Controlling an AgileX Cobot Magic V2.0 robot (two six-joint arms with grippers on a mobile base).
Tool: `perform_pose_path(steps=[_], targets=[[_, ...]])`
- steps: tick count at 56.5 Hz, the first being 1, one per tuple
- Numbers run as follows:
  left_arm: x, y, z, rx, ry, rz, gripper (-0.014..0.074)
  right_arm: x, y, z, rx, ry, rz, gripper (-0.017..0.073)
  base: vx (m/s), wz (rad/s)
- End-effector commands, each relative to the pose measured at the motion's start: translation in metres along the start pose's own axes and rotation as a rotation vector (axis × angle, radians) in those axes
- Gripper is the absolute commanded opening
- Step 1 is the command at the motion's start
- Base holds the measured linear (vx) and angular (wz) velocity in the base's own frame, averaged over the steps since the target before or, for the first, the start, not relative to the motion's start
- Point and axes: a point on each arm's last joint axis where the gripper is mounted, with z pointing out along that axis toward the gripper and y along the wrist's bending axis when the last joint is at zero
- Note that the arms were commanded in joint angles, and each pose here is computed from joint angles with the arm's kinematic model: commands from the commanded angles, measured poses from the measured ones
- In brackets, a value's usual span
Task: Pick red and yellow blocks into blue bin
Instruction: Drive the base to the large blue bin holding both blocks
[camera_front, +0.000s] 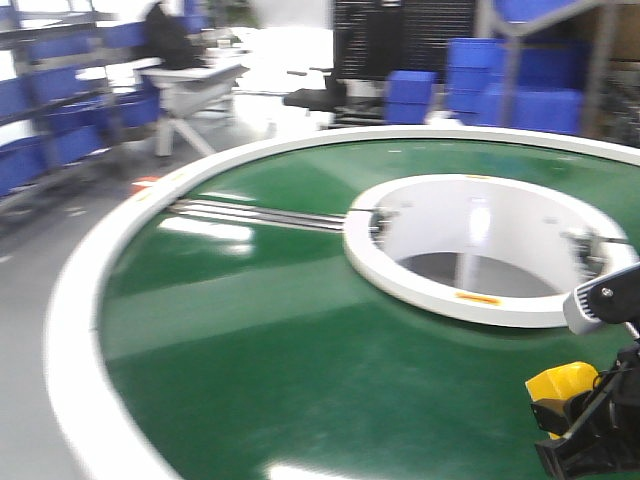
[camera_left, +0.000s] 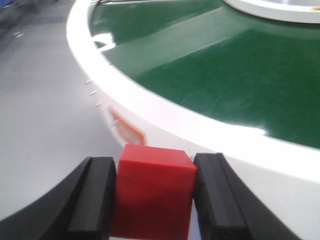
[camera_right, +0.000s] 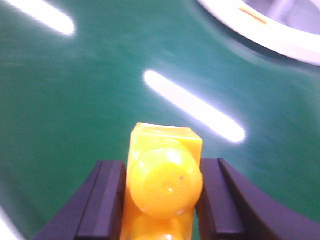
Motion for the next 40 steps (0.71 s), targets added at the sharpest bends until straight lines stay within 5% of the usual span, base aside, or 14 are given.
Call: perform_pose_path(steps=[1, 40], targets=[[-0.0141, 0.0011, -0.0017, -0.004, -0.095, -0.01, 0.0272, -0.014, -0.0023, -0.0121, 0.02, -0.115, -0.012, 0.0226, -0.16, 0.73], [-0.014, 0.001, -0.0017, -0.003, -0.093, -0.01, 0.0272, -0.0139, -0.0022, -0.0121, 0.02, -0.114, -0.012, 0.0226, -0.17, 0.66]])
